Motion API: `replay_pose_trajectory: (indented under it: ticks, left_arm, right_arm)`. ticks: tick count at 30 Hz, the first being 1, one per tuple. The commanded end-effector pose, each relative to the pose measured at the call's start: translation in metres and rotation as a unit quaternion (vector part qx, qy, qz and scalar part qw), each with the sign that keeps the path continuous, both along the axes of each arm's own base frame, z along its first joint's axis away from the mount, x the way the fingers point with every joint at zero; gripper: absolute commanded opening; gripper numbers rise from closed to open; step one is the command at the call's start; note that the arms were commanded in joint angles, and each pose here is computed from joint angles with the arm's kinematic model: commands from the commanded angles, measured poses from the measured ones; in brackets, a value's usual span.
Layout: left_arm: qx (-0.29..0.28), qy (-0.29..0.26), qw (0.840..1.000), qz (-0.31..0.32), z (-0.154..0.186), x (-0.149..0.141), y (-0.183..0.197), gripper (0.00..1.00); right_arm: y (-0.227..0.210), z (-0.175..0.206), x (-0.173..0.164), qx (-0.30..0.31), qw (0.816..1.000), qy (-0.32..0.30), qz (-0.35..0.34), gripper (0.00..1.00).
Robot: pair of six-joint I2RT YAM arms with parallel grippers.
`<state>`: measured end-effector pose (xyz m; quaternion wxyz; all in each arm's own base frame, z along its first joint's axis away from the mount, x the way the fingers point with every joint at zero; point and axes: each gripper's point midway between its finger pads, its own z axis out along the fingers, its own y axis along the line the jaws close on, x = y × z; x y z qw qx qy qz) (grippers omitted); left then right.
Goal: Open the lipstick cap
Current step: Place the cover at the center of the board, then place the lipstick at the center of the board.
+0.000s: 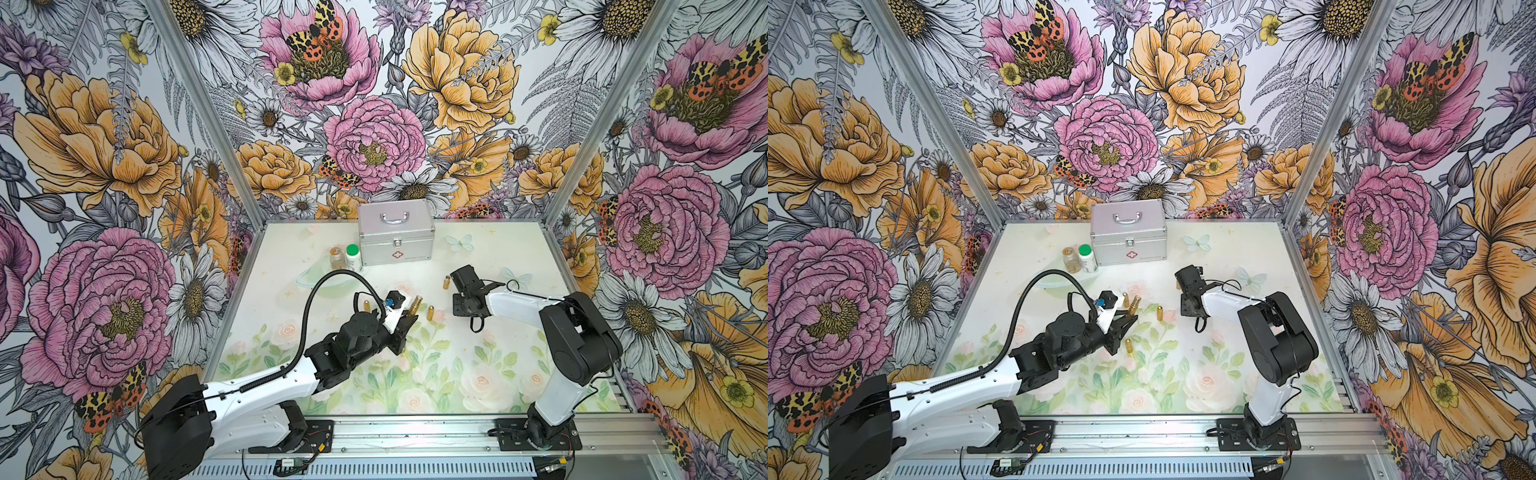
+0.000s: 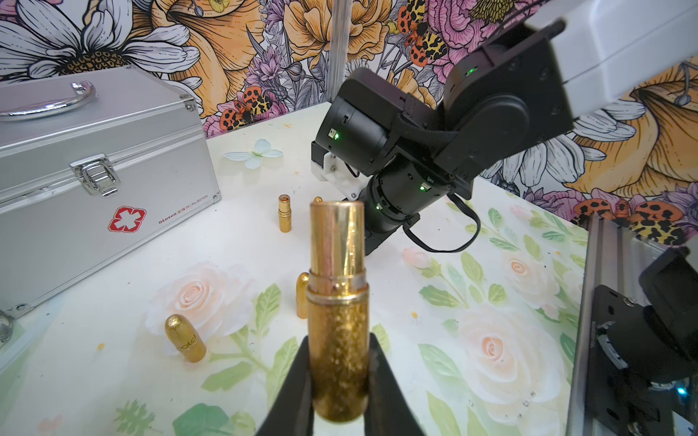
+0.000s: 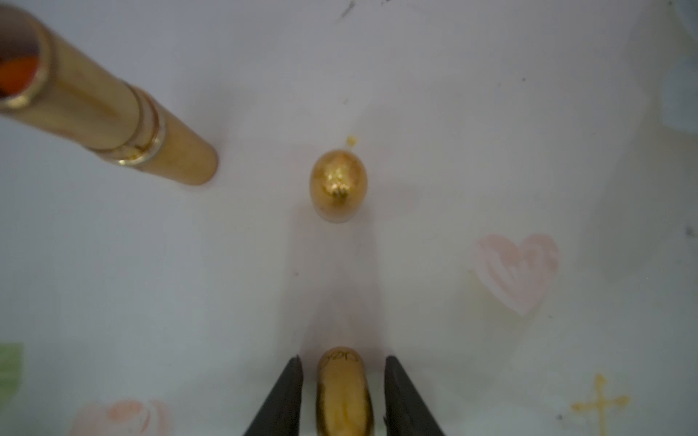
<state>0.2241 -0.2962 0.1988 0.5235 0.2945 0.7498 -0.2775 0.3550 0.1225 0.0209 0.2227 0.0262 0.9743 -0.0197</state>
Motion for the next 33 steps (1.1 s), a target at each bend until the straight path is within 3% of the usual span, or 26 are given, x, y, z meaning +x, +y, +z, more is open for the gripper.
replay_pose_trajectory:
  ticks: [1, 5, 11, 14, 19, 24, 33]
  left_arm:
    - [-0.021, -0.005, 1.0, 0.014, 0.007, 0.002, 0.006, 0.0]
    - [-0.022, -0.005, 1.0, 0.011, 0.008, 0.001, 0.006, 0.0]
    - [-0.017, -0.005, 1.0, 0.004, 0.007, 0.002, 0.002, 0.0]
    - [-0.016, -0.005, 1.0, 0.0, 0.008, 0.003, -0.002, 0.0]
    - [-0.012, -0.004, 1.0, -0.007, 0.009, 0.006, -0.01, 0.0]
    - [-0.012, -0.002, 1.0, -0.011, 0.012, 0.009, -0.017, 0.0]
    - [-0.013, -0.005, 1.0, -0.021, 0.017, 0.008, -0.024, 0.0]
  right_arm:
    - [0.002, 0.029, 0.0, 0.026, 0.999, -0.023, -0.002, 0.42]
    - [0.003, 0.061, -0.015, 0.048, 0.999, -0.022, 0.002, 0.46]
    - [0.024, 0.117, -0.047, 0.129, 0.989, -0.019, 0.069, 0.49]
    - [0.047, 0.147, -0.067, 0.204, 0.971, -0.02, 0.121, 0.51]
    - [0.088, 0.193, -0.102, 0.325, 0.922, -0.015, 0.209, 0.52]
    - [0.107, 0.217, -0.12, 0.359, 0.898, -0.024, 0.252, 0.54]
    - [0.143, 0.238, -0.12, 0.423, 0.864, -0.027, 0.272, 0.57]
